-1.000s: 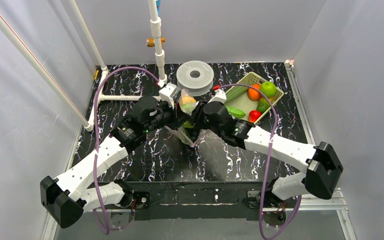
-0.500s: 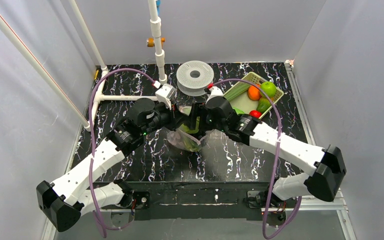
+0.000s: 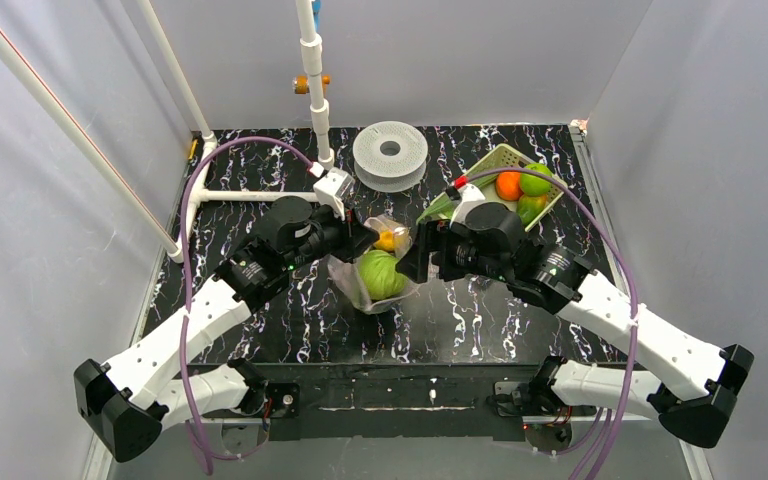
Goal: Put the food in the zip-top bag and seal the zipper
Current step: Place the fake vegetable in the zipper food storage bag.
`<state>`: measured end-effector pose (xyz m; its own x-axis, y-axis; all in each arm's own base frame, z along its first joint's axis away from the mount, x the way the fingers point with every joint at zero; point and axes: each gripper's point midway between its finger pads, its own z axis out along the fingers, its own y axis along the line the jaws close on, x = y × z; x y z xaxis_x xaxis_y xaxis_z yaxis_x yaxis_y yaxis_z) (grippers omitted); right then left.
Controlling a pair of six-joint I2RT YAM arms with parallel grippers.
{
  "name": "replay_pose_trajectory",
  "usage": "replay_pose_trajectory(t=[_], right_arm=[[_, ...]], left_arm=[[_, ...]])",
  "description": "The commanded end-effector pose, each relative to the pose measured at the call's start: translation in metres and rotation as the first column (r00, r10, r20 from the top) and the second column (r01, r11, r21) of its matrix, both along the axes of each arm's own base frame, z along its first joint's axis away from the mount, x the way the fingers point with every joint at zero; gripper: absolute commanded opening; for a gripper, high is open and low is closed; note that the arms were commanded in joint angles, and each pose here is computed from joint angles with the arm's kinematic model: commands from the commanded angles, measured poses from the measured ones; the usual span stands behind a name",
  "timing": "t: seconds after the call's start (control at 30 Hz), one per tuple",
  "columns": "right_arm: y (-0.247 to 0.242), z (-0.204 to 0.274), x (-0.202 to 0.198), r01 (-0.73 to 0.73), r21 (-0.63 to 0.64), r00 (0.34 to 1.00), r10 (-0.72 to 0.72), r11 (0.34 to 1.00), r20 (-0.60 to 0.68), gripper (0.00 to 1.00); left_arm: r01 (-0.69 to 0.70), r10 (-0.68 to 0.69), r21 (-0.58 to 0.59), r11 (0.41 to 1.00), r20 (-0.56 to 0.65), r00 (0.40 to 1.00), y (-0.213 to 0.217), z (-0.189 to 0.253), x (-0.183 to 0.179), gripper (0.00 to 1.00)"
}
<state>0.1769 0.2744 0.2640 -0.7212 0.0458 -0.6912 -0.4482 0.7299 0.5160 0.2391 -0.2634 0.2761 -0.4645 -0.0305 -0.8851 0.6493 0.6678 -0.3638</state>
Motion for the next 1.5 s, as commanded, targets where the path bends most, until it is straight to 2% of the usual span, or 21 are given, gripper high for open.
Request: replay_pose_trajectory(t=[0.0,0.23,0.33,0.47,0.57,0.63,0.8,0.97,1.03,1.1,1.23,1.37,1.47], right_arm=[[0.009,-0.008,0.000,-0.032,-0.009,0.999,0.032,0.999,-0.032,0.98],[0.008,0.003,0.014,0.002,-0.023,1.000,-0.002,1.000,0.025,0.98],[0.007,-0.010,0.012,-0.007,-0.051,1.000,0.007,0.999,-0.002,0.90],[0.024,-0.026,0.002,-0.092,0.006,0.996,0.092,0.996,-0.022,0.77],[0.018,-0.040,0.010,-0.051,-0.033,0.999,0.050,0.998,-0.015,0.60],[0.015,-0.043,0.013,-0.030,-0.054,1.000,0.030,0.998,-0.007,0.52],[0.011,-0.051,0.015,-0.013,-0.078,1.000,0.013,0.997,-0.006,0.49],[0.030,-0.063,0.012,-0.054,-0.032,0.996,0.052,0.998,-0.067,0.48],[0.038,-0.068,0.008,-0.082,-0.018,0.991,0.080,0.996,-0.103,0.43],[0.043,-0.071,0.008,-0.098,-0.011,0.989,0.096,0.995,-0.116,0.33],[0.045,-0.052,0.006,-0.102,0.008,0.988,0.103,0.995,-0.114,0.11],[0.040,-0.010,0.006,-0.013,0.101,0.987,0.029,0.995,-0.156,0.01],[0.046,0.022,0.003,0.000,0.224,0.954,0.068,0.975,-0.293,0.01]], left_arm=[[0.012,-0.010,-0.046,0.999,0.034,0.999,-0.005,0.015,0.002,0.00],[-0.003,0.005,-0.027,1.000,0.043,0.999,-0.002,0.014,0.005,0.00],[-0.002,0.004,-0.036,0.999,0.052,0.999,-0.001,0.017,0.003,0.00],[0.011,-0.009,-0.041,0.999,0.052,0.999,-0.002,0.020,0.001,0.00],[0.013,-0.011,-0.050,0.999,0.058,0.998,-0.002,0.022,-0.001,0.00],[0.006,-0.003,-0.047,0.999,0.054,0.999,-0.001,0.020,0.000,0.00],[0.022,-0.019,-0.051,0.998,0.050,0.999,-0.004,0.022,-0.001,0.00],[0.024,-0.021,-0.054,0.998,0.050,0.999,-0.004,0.022,-0.002,0.00],[0.025,-0.022,-0.054,0.998,0.050,0.999,-0.004,0.023,-0.002,0.00],[0.027,-0.025,-0.055,0.998,0.049,0.999,-0.004,0.023,-0.002,0.00],[0.029,-0.026,-0.042,0.999,0.050,0.998,-0.003,0.022,-0.003,0.00],[0.039,-0.042,0.051,0.998,0.051,0.998,0.002,0.020,-0.002,0.00],[0.053,-0.051,0.110,0.993,-0.015,0.999,0.006,0.038,-0.007,0.00]])
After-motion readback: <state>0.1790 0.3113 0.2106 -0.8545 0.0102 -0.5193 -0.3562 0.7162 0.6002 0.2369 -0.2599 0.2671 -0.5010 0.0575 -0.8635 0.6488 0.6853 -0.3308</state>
